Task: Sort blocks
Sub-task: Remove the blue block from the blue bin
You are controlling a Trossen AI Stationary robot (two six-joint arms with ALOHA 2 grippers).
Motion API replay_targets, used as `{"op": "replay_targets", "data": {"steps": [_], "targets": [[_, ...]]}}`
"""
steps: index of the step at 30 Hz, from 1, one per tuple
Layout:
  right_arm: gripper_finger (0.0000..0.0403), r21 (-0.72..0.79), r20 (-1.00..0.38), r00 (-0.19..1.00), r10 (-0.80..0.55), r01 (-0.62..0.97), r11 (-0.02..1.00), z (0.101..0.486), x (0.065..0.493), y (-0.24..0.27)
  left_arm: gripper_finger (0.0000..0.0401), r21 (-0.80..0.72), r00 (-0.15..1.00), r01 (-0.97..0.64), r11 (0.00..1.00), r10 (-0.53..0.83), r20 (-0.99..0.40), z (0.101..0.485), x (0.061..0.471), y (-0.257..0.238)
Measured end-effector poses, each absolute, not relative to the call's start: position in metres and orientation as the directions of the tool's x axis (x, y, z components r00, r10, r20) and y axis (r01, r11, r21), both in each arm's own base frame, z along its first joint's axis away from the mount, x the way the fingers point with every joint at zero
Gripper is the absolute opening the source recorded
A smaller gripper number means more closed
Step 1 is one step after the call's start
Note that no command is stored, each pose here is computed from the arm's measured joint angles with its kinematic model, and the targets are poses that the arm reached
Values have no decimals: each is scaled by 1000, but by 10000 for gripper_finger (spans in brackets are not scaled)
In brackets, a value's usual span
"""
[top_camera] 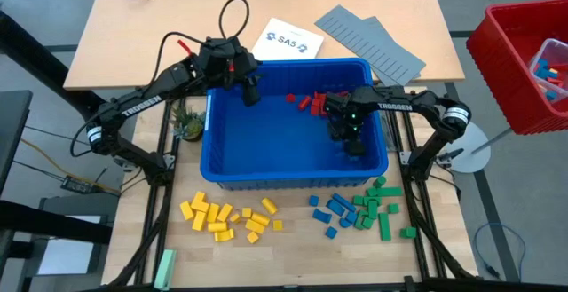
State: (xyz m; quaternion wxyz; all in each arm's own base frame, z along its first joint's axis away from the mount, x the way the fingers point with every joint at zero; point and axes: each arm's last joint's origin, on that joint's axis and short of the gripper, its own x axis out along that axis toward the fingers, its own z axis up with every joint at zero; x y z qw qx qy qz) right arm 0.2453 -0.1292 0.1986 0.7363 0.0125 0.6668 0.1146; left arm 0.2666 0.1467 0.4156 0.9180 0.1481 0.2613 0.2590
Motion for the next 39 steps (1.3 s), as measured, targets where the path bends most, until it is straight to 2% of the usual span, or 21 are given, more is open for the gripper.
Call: {"op": "replay_targets", "data": {"steps": [7, 21, 25, 27, 29, 31, 34, 37, 39], "targets": [[228, 19, -1000, 8, 21, -156, 988, 181, 239, -132, 158, 424, 728, -390, 818, 555, -402, 413, 271, 149], [228, 23, -999, 37, 25, -61, 998, 165, 232, -130, 158, 430, 726, -388, 815, 558, -402, 413, 271, 149], [231, 45, -996, 70, 50, -70, 997, 164, 234, -130, 158, 430, 727, -388, 815, 558, -402, 413, 271, 149], [232, -15, -996, 88, -8, -75, 997, 165, 238, -131, 158, 430, 726, -388, 815, 558, -402, 413, 271, 149], [230, -134, -981, 150, -122, -70, 989, 165, 249, -139, 158, 429, 726, -389, 815, 558, -402, 413, 271, 149], [226, -149, -980, 144, -139, -66, 987, 161, 248, -141, 158, 428, 727, -385, 818, 554, -405, 413, 271, 149], [220, -240, -926, 308, -218, -36, 970, 172, 263, -150, 158, 426, 724, -383, 819, 553, -412, 412, 271, 149], [216, -219, -936, 289, -199, -38, 975, 172, 263, -150, 158, 426, 722, -381, 821, 552, -417, 412, 270, 149], [214, -248, -914, 337, -227, -19, 969, 185, 269, -154, 158, 427, 716, -381, 820, 554, -425, 411, 270, 149]]}}
